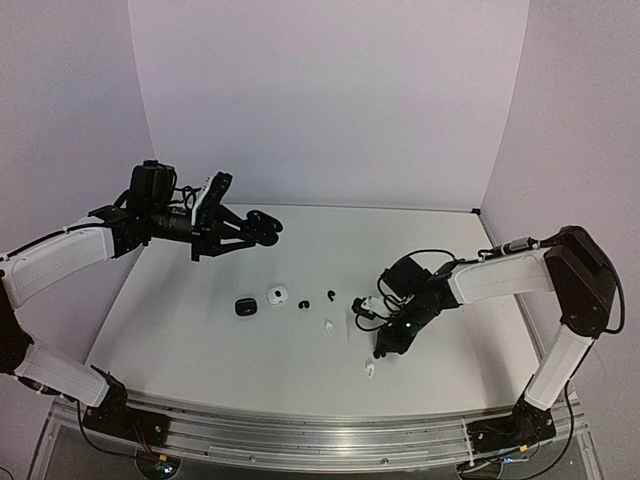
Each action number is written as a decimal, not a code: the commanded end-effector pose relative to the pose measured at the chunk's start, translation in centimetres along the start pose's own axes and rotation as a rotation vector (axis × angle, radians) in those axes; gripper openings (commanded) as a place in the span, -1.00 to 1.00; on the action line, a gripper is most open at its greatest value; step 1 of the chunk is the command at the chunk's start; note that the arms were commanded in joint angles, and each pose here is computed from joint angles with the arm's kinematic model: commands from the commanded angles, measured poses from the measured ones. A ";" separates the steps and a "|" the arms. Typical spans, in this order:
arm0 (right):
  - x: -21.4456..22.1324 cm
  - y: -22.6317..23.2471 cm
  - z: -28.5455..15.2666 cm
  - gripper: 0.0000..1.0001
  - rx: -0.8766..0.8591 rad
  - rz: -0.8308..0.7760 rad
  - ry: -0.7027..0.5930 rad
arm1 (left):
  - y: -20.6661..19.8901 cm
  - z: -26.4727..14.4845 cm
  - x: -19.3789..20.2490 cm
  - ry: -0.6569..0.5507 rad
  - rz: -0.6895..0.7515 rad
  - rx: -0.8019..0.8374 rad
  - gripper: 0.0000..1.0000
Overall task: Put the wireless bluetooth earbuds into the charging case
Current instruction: Pick up the right earbud from the center of the board, then insert the right earbud into the right side groove of the charging case, then adjust the right earbud in the right side groove of the charging case.
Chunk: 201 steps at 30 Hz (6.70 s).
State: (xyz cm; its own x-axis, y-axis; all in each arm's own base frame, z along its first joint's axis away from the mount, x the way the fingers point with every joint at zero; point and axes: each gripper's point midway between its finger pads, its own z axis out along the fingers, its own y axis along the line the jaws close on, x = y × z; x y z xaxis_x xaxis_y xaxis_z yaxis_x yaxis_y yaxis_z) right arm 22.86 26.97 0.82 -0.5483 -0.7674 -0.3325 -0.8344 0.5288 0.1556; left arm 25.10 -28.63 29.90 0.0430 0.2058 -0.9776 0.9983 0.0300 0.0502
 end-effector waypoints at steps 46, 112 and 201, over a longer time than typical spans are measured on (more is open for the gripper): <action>-19.9 -5.1 -18.9 -1.00 0.368 0.294 -0.674 | 4.4 -1.7 -1.4 -0.150 -0.118 -0.344 -1.00; -33.5 8.5 -29.2 -1.00 0.593 -0.130 -1.177 | 4.3 -0.6 -8.5 -0.371 -0.048 -0.319 -1.00; -31.1 10.3 -30.1 0.34 0.587 -0.434 -1.107 | 3.7 -1.0 -9.7 -0.401 -0.091 -0.285 -1.00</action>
State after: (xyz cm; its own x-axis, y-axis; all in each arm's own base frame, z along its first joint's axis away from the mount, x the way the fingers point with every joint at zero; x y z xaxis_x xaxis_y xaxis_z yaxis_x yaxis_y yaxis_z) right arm 31.12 46.83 36.60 0.2262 -0.3787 -0.8975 -0.6291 0.6467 -0.4314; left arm 29.83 -29.82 35.87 -0.0439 -0.1484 -0.9880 0.9326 0.3485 -0.0938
